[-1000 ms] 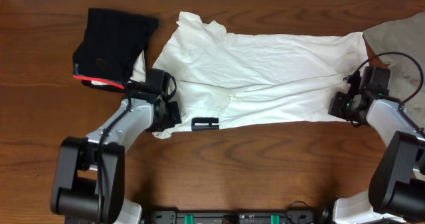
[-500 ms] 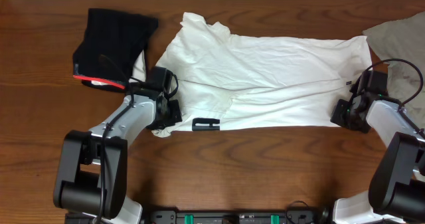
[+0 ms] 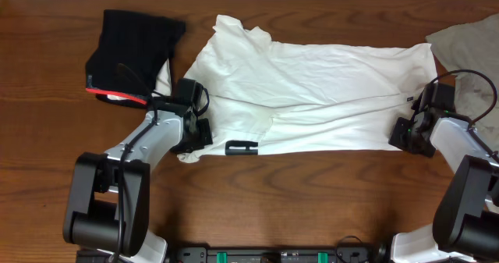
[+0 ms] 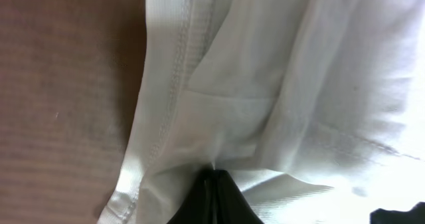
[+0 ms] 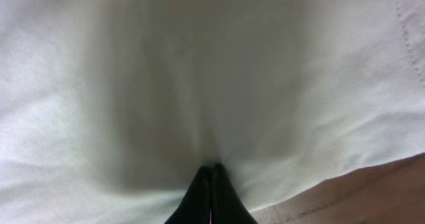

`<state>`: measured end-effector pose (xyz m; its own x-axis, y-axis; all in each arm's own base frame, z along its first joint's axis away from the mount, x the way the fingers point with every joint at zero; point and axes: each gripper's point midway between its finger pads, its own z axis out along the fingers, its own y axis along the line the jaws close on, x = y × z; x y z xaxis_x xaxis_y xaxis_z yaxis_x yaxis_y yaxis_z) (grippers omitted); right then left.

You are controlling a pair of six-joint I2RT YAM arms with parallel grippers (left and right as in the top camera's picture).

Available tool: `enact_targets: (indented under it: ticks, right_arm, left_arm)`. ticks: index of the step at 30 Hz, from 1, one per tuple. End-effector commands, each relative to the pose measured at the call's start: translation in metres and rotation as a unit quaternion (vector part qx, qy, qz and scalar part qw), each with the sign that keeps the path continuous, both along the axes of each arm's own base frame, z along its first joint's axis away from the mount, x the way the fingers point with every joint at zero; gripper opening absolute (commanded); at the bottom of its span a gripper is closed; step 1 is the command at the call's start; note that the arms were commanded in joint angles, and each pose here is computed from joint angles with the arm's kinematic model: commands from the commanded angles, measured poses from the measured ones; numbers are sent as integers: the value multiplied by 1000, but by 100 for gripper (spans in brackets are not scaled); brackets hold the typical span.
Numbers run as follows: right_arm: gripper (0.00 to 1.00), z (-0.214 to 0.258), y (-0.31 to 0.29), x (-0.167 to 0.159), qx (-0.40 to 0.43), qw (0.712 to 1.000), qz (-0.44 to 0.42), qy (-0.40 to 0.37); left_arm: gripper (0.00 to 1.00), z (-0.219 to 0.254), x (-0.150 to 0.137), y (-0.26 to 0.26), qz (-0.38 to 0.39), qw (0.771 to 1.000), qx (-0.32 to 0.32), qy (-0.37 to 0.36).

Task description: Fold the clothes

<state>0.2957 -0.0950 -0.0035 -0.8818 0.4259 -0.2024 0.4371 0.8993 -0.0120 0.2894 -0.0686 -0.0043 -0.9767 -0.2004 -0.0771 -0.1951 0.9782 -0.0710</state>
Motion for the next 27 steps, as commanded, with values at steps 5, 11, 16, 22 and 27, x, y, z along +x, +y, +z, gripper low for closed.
enact_targets:
  ticks: [5,11,16,22,27]
  right_arm:
    - [1,-4,-4,-17,-1,999,-18,38]
    - [1,9,1,-33,16,995,-39,86]
    - [1,11,6,-50,27,990,-62,120]
    - [1,11,7,-54,29,989,-62,128]
    - [1,29,4,-41,26,991,-62,114]
  left_arm:
    - [6,-18,-39,20,20,995,46,82]
    - [6,-15,-59,24,19,991,55,121]
    - [6,-10,-70,27,20,988,60,142]
    - [6,6,-74,27,22,989,58,134]
    - [6,44,-59,23,26,998,37,54]
